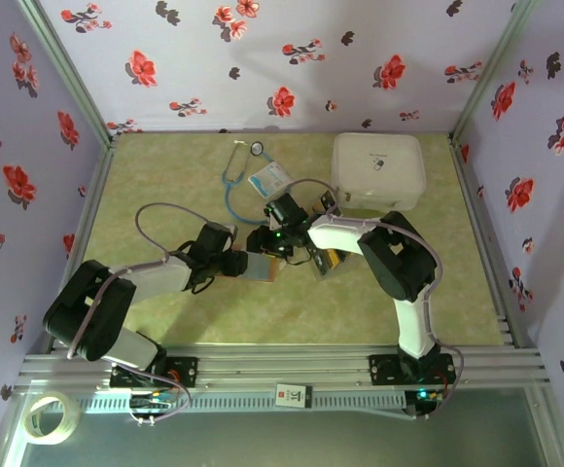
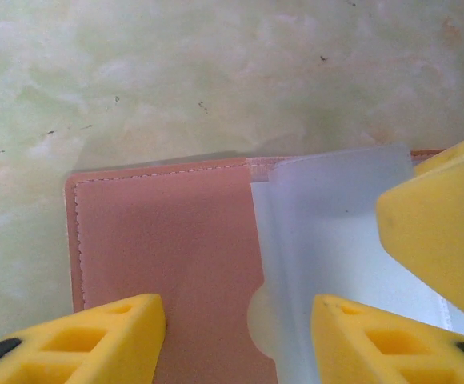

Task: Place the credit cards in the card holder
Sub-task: Flip over the card slot in the card holder.

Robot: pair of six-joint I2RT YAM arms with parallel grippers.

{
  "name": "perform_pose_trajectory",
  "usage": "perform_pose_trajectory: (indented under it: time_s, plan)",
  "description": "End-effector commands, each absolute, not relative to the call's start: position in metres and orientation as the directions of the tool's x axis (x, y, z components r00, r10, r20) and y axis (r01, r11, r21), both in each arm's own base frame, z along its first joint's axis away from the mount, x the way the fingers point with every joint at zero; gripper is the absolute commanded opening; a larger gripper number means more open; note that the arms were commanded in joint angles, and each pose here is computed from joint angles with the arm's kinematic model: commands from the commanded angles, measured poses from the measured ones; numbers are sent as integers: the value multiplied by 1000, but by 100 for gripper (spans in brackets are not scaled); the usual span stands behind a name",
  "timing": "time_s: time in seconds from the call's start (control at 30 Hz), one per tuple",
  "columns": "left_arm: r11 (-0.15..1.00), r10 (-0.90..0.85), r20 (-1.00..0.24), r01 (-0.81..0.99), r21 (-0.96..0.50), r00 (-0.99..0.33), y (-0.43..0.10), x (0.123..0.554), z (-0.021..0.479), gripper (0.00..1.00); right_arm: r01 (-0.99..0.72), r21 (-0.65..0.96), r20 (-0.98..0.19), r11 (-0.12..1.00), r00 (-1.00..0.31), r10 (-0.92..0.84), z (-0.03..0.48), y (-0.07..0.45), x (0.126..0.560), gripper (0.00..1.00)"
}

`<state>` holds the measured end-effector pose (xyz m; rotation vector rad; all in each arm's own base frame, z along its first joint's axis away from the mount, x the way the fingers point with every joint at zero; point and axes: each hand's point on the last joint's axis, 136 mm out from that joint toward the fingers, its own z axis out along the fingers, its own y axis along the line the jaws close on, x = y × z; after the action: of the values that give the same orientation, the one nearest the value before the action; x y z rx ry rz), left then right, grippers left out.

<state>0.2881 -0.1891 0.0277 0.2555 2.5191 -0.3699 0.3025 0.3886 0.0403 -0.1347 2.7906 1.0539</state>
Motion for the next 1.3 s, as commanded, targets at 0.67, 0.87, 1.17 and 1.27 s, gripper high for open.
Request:
perform_pose_trajectory:
  time_s: [0.67,0.87,1.17,1.27]
  plan:
    - [926,-170,-636,98,-365,-753,-165,292,92,90,-149,769,-176,621,-984,-18,92,430,295,50]
    - [911,-290,-662,13,-412,-691,-140,294,117,100,-157,769,-176,620,-984,-31,93,445,293,50]
    - [910,-339,-686,-39,-413,-644,-117,290,134,100,-137,765,-143,629,-989,-41,68,472,296,50]
    - [912,-335,-680,-42,-409,-652,-117,289,131,100,-135,767,-135,627,-990,-47,63,476,297,50]
